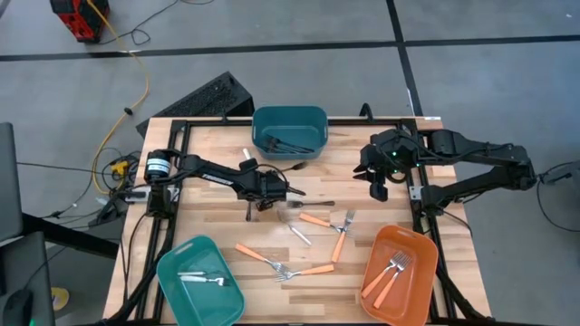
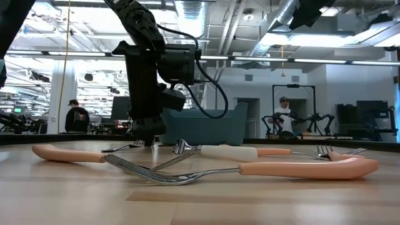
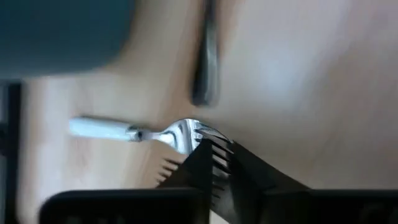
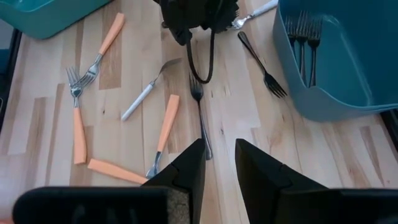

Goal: Sort silverware by color (type)
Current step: Put the white fork into the green blue bin

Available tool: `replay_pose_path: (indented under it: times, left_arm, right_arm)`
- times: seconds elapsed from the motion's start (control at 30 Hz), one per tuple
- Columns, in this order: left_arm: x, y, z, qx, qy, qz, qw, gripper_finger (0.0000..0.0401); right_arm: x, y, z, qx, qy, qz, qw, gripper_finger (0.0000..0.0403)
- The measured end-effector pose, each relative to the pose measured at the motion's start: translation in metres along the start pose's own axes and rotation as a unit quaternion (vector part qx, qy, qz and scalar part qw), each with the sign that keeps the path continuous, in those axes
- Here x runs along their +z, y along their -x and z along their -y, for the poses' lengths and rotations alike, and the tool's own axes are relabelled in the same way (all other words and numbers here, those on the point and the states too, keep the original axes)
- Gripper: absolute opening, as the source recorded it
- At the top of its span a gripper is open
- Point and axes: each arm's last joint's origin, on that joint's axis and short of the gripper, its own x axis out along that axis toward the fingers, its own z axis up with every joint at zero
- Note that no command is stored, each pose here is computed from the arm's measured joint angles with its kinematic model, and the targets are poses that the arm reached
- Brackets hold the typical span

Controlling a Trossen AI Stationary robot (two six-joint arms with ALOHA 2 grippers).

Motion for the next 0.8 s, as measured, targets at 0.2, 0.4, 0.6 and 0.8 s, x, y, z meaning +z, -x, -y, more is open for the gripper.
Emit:
replay_pose_path:
  times: [0.2,0.4,0.6,0.8]
  left_arm:
    - [0.000,0.001,0.000,0.018,-0.006,0.006,1.000,0.0003]
    - [-0.002,0.015,0.004,-0.014,-0.014,0.016,1.000,0.0002]
    - [-0.004,0.038,0.008,-0.057,0.013,0.043,0.997,0.0001]
    - [-0.011,0.073,0.012,-0.099,0.023,0.084,0.991,0.0000]
  right_arm:
    - [0.000,0.000,0.000,0.000,0.000,0.002,1.000,0.0113]
    - [0.003,0.000,-0.001,0.002,0.002,0.014,1.000,0.0113]
    - [0.006,0.000,-0.001,0.003,0.004,0.033,0.999,0.0113]
    - [0.013,0.001,-0.001,0.007,0.001,0.065,0.998,0.0113]
